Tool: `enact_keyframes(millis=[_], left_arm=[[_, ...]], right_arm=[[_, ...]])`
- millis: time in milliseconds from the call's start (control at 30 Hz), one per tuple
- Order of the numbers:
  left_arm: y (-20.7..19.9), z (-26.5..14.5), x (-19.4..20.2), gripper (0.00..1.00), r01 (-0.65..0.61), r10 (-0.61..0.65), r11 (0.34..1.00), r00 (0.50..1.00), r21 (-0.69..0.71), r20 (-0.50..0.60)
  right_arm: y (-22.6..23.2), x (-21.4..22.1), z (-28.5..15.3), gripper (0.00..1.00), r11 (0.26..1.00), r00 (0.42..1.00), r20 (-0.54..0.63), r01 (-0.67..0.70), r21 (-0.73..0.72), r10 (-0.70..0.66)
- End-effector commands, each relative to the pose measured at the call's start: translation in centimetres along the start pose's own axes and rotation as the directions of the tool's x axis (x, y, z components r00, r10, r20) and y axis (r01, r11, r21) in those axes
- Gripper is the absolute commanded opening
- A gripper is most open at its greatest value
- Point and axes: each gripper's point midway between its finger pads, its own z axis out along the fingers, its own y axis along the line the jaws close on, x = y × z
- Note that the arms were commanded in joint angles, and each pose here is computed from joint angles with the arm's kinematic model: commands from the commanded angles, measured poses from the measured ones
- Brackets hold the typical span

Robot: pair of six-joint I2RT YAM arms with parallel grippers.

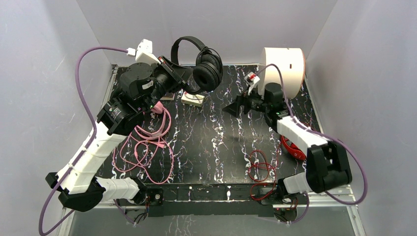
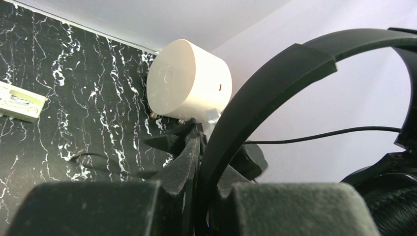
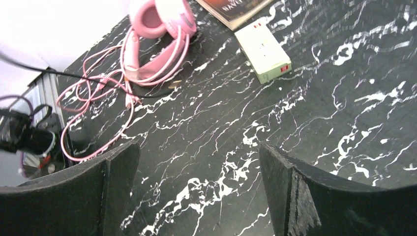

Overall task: Wrap the headphones
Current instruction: Wrap the headphones cable around the headphones.

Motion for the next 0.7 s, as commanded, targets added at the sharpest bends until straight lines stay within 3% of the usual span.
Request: enact_keyframes(millis=[0,133,300,367,467,533,600,667], left_arm=[[-1.9,-1.9,-3.1,0.0,0.016,-0.021,0.998,0.996,0.059,0.088],[-2.1,-1.4,-2.7,0.0,0.014,-0.02,0.997,0.997,0.071,0.079],[-3.2,-0.5,-1.9,0.0,0.034,-0.038,0.994,0.999,0.106,0.037],[-3.3,-0.3,-1.8,0.0,0.039,-0.043,0.993,0.999,0.111,0.031],[-3.6,-0.4,-2.0,0.0,0.05,-0.055,0.991,0.998,0.12,0.034],[-3.6,-0.5,-2.1,0.0,0.049,-0.054,0.992,0.998,0.119,0.036],[-3.4,-0.5,-2.3,0.0,0.046,-0.051,0.993,0.998,0.107,0.046],[-3.0,-0.6,-2.7,0.0,0.044,-0.05,0.995,0.996,0.084,0.072]], right_arm=[[5.5,-3.2,-3.3,0.98,0.93,0.939,0.176,0.324,-0.176,-0.294],[6.9,-2.9,-3.2,0.98,0.914,0.94,0.191,0.324,-0.244,-0.283],[6.9,-4.3,-1.1,0.96,0.933,0.93,0.256,0.312,-0.176,-0.263],[6.3,-4.0,0.0,0.79,0.948,0.942,0.241,0.275,-0.158,-0.233],[6.5,-3.8,0.6,0.38,0.95,0.945,0.278,0.235,-0.204,-0.174],[6.8,-3.4,1.1,0.17,0.948,0.95,0.278,0.213,-0.235,-0.144],[7.3,-2.4,1.3,0.03,0.945,0.954,0.271,0.203,-0.258,-0.131],[7.5,-1.1,1.4,0.0,0.951,0.964,0.248,0.163,-0.261,-0.098]])
